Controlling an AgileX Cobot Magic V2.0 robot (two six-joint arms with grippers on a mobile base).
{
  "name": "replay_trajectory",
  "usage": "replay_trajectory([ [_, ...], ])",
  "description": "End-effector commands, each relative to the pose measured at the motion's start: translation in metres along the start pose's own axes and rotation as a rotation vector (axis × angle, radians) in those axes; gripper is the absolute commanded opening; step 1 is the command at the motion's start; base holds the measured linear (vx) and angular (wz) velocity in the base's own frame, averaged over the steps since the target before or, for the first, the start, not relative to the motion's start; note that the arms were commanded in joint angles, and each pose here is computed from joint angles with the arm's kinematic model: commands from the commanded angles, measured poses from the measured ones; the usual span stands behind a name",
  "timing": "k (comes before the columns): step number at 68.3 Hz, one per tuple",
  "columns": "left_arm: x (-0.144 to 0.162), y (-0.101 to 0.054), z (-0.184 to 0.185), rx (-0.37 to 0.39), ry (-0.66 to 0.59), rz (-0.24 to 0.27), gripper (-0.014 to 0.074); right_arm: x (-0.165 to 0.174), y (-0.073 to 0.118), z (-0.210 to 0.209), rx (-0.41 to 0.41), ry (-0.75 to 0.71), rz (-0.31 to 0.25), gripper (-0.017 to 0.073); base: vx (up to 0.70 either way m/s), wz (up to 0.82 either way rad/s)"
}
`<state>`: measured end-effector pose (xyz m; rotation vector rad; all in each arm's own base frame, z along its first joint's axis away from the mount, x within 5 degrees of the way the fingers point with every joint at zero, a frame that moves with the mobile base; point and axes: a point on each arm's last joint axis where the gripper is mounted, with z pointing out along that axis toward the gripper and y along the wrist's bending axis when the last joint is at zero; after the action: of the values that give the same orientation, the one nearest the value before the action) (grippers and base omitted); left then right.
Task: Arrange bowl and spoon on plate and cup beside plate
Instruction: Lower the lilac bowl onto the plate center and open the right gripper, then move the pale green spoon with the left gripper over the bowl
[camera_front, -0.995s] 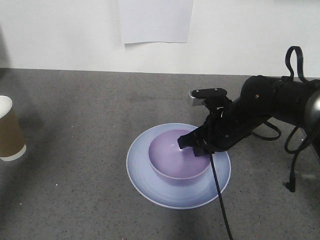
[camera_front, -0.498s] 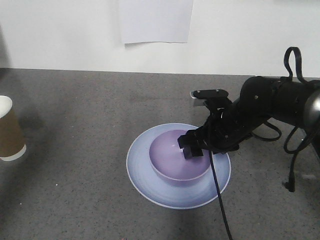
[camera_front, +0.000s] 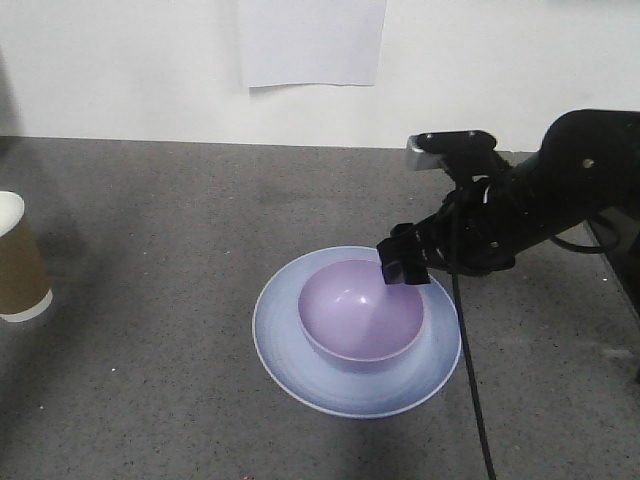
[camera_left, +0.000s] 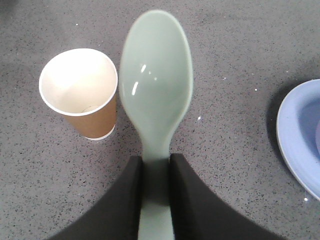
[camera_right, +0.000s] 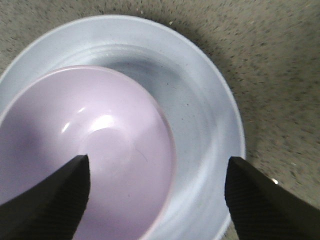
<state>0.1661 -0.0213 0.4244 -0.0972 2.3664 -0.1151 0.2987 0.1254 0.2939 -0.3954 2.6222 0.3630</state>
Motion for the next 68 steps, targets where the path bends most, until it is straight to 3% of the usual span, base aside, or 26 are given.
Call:
replay_trajectory([
  [1, -0.008, -0.002, -0.008, 0.024, -0.087, -0.005, -0.0006, -0.005, -0.002, -0.044, 0.023, -0.122, -0.002, 0.0549, 0.0, 0.0],
  [21, -0.008, -0.002, -0.008, 0.025, -0.087, -0.005, -0.0006, 0.021, -0.044, -0.128, 0.138, -0.248, 0.093, 0.0549, 0.0, 0.0],
  [39, -0.008, -0.003, -0.008, 0.026, -0.086, 0.003, -0.0006, 0.056, -0.052, -0.186, 0.232, -0.335, 0.132, 0.0549, 0.0, 0.0],
  [52, -0.007, -0.008, -0.007, 0.075, -0.079, 0.095, -0.0006, 0.067, -0.043, -0.205, 0.249, -0.405, 0.111, 0.0549, 0.0, 0.0],
  [68, -0.021, -0.026, 0.005, 0.218, -0.013, 0.239, -0.0006, 0.068, -0.041, -0.206, 0.244, -0.408, 0.109, 0.0549, 0.0, 0.0],
])
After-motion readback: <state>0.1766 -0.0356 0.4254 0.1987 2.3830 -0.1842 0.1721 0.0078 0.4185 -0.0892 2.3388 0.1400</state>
